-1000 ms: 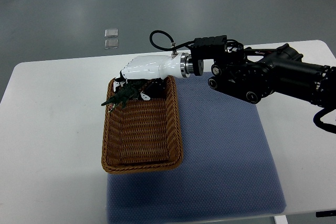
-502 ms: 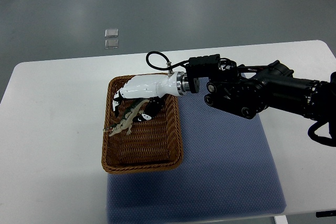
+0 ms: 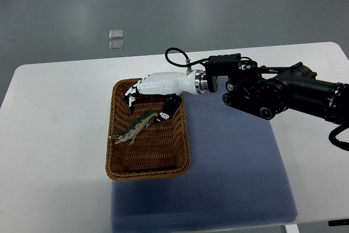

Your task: Place crocodile in brown basket with right hand

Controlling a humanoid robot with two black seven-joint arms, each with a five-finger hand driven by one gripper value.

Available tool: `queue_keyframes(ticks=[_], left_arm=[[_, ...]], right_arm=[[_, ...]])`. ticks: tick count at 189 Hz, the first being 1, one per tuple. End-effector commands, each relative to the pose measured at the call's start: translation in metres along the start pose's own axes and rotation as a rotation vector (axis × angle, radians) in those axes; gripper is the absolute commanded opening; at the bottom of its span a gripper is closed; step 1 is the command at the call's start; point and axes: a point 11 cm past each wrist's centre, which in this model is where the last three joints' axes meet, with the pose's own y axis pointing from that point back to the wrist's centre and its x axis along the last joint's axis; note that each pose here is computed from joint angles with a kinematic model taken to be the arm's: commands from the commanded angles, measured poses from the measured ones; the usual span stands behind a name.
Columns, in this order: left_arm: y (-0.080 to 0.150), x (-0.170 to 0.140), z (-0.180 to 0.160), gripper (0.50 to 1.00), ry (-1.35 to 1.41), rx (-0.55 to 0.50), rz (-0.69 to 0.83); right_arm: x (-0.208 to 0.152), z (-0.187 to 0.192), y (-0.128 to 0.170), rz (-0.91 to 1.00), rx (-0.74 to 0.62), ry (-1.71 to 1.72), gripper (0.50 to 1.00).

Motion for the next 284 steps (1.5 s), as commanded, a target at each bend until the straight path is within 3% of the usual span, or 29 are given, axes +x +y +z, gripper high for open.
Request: queue_keyframes(ticks=[1,55,136,203,224,284], left_arm=[[0.000,0.000,0.000,1.000,0.000,0.000,0.000],[0.000,0.000,0.000,1.000,0.000,0.000,0.000],[0.000,0.000,0.000,1.000,0.000,0.000,0.000],[0.000,0.000,0.000,1.000,0.000,0.000,0.000],[0.000,0.000,0.000,1.000,0.000,0.000,0.000],[0.000,0.000,0.000,1.000,0.000,0.000,0.000]], right_arm=[[0.020,0.005,0.009,0.068,-0.008,-0.069,0.868],[0.065,0.035,0.065,0.254,-0.023,-0.399,0.891],[0.044,0.096,0.158,0.718,-0.015,-0.954,0.911],[-0.018,0.134,0.190,0.889,-0.161,-1.443,0.928],[-0.034,0.142,0.208,0.944,-0.186,-1.482,0.928],[-0.046,0.148,0.210,0.966,-0.217,-1.489,0.928]])
